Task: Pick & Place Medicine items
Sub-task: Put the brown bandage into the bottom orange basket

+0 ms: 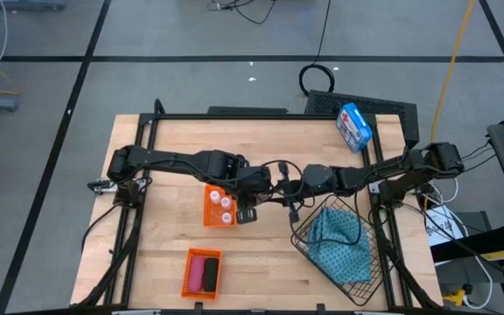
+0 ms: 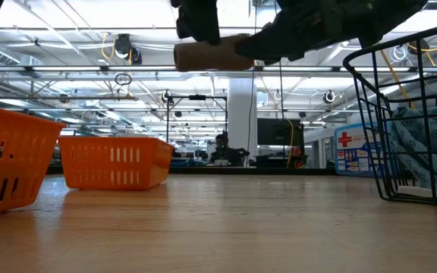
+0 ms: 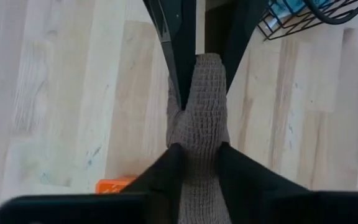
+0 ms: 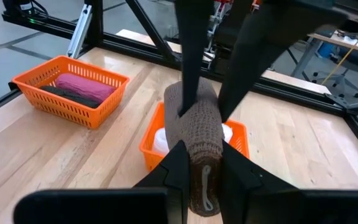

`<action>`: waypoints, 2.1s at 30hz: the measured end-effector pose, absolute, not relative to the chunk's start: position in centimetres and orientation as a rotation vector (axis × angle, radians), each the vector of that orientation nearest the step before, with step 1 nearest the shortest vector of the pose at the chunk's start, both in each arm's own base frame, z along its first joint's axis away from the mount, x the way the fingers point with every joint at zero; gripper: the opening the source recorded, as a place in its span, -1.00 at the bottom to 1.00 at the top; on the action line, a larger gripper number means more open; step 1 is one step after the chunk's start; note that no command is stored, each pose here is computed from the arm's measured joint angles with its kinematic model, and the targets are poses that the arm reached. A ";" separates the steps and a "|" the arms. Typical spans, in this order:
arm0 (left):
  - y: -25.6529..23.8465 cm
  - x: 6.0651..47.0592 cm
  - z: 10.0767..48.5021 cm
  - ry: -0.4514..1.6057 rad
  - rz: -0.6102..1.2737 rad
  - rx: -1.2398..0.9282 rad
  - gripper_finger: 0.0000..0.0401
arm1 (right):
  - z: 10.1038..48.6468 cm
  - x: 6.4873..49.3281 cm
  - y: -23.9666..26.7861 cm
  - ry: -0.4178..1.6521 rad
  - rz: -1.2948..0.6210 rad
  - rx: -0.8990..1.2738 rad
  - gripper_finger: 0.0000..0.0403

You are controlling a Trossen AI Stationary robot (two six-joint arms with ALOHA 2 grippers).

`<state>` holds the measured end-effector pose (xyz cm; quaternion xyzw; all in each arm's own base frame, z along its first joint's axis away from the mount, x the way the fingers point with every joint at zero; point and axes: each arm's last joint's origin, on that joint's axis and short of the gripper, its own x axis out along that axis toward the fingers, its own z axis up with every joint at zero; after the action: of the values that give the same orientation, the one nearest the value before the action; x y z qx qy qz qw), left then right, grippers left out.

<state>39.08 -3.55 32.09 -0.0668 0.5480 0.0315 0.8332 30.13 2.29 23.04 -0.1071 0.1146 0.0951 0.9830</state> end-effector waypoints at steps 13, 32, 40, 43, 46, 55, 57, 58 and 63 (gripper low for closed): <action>-4.1 37.4 33.9 1.138 0.162 -0.207 -0.88 | 24.9 28.7 2.2 0.237 0.085 -0.231 -0.42; -18.1 28.3 36.1 1.047 0.630 -0.822 -0.88 | 30.4 21.3 1.7 0.201 0.049 -0.129 -0.23; -24.3 24.4 31.9 0.928 0.808 -1.108 -0.88 | 30.4 21.2 1.7 0.203 0.049 -0.126 -0.23; -25.7 23.4 29.6 0.901 0.844 -1.181 -0.88 | 30.4 21.2 1.7 0.202 0.048 -0.127 -0.23; -26.2 23.0 27.0 0.890 0.854 -1.217 -0.88 | 30.4 21.2 1.7 0.202 0.048 -0.127 -0.23; -25.5 23.0 21.8 0.875 0.879 -1.249 -0.88 | 30.4 21.3 1.7 0.206 0.045 -0.104 -0.23; -25.6 23.0 21.2 0.885 0.860 -1.257 -0.88 | 30.4 21.3 1.7 0.207 0.045 -0.104 -0.23; -25.6 23.0 21.1 0.897 0.853 -1.254 -0.88 | 30.4 21.3 1.7 0.206 0.045 -0.104 -0.23; -25.7 22.7 20.7 0.995 0.860 -1.253 -0.88 | 30.4 21.3 1.7 0.206 0.045 -0.104 -0.23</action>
<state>22.69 -25.68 20.65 -0.5439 0.4320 0.3733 0.6150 21.31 1.71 30.36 -0.0520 0.1028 0.0227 0.9931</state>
